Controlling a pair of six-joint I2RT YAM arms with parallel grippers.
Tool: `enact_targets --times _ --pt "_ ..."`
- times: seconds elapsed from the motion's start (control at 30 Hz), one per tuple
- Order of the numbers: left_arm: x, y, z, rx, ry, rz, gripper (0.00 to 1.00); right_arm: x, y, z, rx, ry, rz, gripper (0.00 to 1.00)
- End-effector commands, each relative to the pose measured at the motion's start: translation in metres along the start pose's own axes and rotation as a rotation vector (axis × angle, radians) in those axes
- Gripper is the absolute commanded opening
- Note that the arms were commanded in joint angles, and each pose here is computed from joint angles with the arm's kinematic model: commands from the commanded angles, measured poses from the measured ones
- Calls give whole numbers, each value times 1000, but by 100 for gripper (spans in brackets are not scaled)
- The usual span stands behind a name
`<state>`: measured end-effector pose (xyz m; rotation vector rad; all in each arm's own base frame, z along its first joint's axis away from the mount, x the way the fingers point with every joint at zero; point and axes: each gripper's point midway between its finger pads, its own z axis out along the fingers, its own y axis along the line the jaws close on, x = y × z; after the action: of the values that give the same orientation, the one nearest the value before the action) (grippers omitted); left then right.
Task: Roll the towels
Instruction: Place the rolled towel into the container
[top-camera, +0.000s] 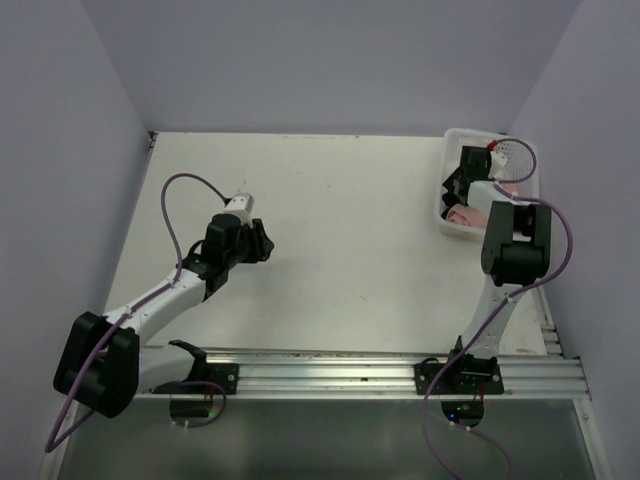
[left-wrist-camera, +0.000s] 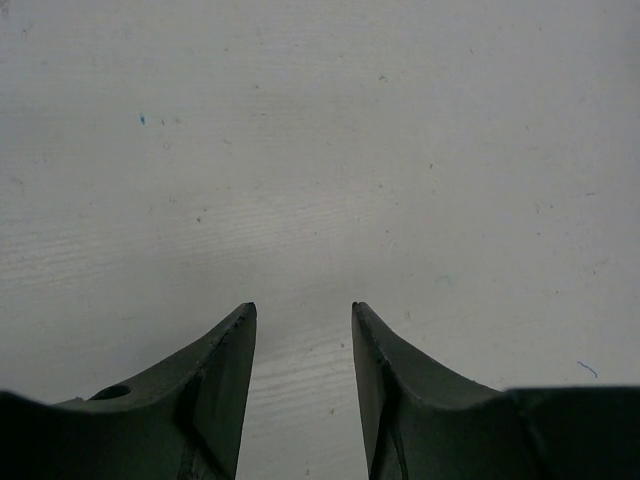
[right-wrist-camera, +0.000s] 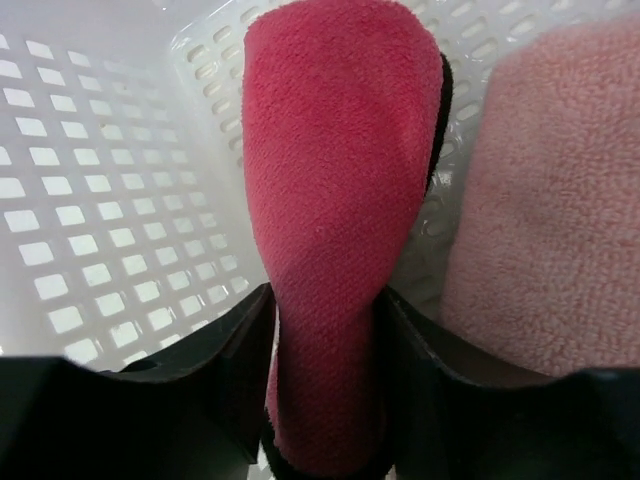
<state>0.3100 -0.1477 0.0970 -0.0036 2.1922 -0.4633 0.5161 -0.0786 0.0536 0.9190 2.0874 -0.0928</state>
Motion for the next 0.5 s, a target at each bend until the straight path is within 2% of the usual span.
enact_targets --times 0.0,0.27,0.47 --pt "-12 -4 1 27 -42 29 48 0 8 -3 -17 51 -12 51" --pt "-21 -9 -4 39 -60 35 51 -37 26 -24 -30 35 -20 61" --pt "-42 -14 -13 41 -114 35 58 -60 38 -51 -91 -2 0 76"
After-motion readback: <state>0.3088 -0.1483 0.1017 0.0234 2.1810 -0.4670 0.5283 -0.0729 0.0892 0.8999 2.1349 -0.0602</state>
